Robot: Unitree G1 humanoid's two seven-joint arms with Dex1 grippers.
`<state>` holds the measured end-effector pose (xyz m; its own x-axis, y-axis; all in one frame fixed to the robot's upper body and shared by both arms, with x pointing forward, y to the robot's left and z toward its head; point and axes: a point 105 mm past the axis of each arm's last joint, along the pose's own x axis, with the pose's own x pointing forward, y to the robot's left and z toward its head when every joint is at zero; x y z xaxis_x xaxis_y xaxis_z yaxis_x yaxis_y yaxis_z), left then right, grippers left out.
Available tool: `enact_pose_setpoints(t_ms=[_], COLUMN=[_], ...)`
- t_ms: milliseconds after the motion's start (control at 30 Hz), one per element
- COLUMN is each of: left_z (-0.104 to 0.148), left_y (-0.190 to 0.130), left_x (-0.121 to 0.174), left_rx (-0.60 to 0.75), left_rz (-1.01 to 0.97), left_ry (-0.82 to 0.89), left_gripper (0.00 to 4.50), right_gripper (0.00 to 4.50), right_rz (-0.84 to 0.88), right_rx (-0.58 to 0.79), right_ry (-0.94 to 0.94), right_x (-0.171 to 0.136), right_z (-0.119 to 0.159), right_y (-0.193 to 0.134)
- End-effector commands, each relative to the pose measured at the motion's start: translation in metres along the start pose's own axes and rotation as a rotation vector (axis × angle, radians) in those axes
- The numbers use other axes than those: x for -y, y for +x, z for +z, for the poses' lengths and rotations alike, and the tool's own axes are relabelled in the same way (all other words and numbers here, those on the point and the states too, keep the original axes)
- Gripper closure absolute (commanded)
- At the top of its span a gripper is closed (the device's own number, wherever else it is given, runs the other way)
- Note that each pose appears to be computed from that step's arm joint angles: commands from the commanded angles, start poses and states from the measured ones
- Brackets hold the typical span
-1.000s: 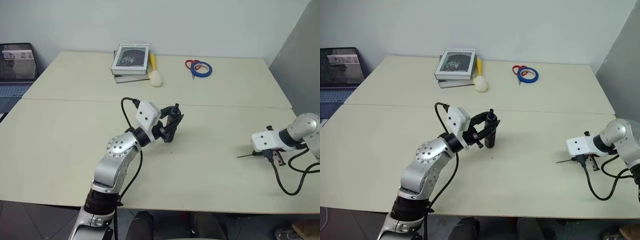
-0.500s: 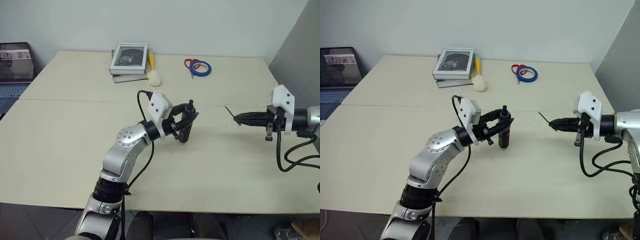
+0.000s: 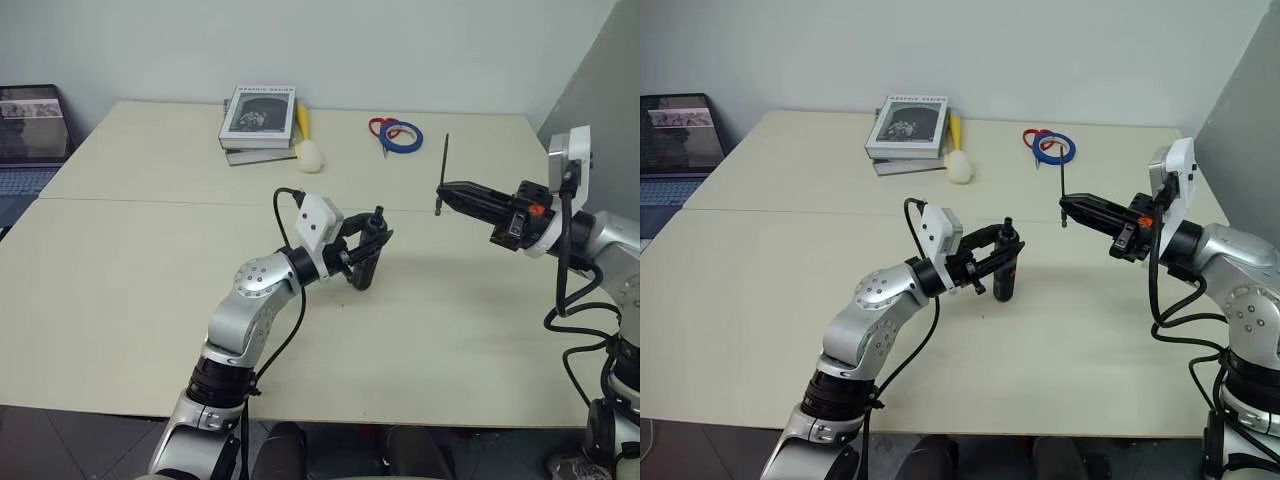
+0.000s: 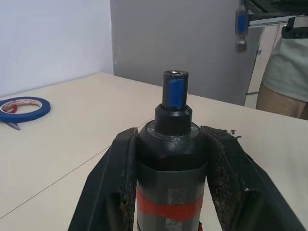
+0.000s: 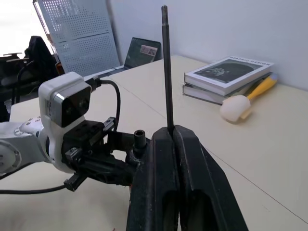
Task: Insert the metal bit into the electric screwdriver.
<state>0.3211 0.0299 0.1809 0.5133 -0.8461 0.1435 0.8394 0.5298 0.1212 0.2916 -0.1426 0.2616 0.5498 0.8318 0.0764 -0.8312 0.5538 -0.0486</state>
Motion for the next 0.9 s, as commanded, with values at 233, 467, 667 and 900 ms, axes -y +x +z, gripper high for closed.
enact_pose_setpoints(t_ms=[233, 467, 667, 900], left_z=[0.011, 0.026, 0.012, 0.006], left_y=[-0.002, -0.002, -0.008, -0.010], left_x=[0.002, 0.005, 0.010, 0.011], left_rx=[0.024, 0.050, 0.006, -0.007], left_rz=[-0.042, -0.120, -0.163, -0.168], left_ry=[0.006, -0.004, 0.023, 0.031], left_gripper=[2.86, 2.86, 2.86, 2.86], right_gripper=[4.50, 4.50, 4.50, 4.50], right_rz=[0.093, 0.165, 0.197, 0.220], right_rx=[0.096, 0.120, 0.144, 0.165], right_ry=[-0.081, -0.110, -0.110, -0.091], right_x=[-0.013, -0.022, -0.027, -0.029], right_z=[0.022, 0.028, 0.026, 0.021], right_y=[0.021, 0.034, 0.040, 0.044])
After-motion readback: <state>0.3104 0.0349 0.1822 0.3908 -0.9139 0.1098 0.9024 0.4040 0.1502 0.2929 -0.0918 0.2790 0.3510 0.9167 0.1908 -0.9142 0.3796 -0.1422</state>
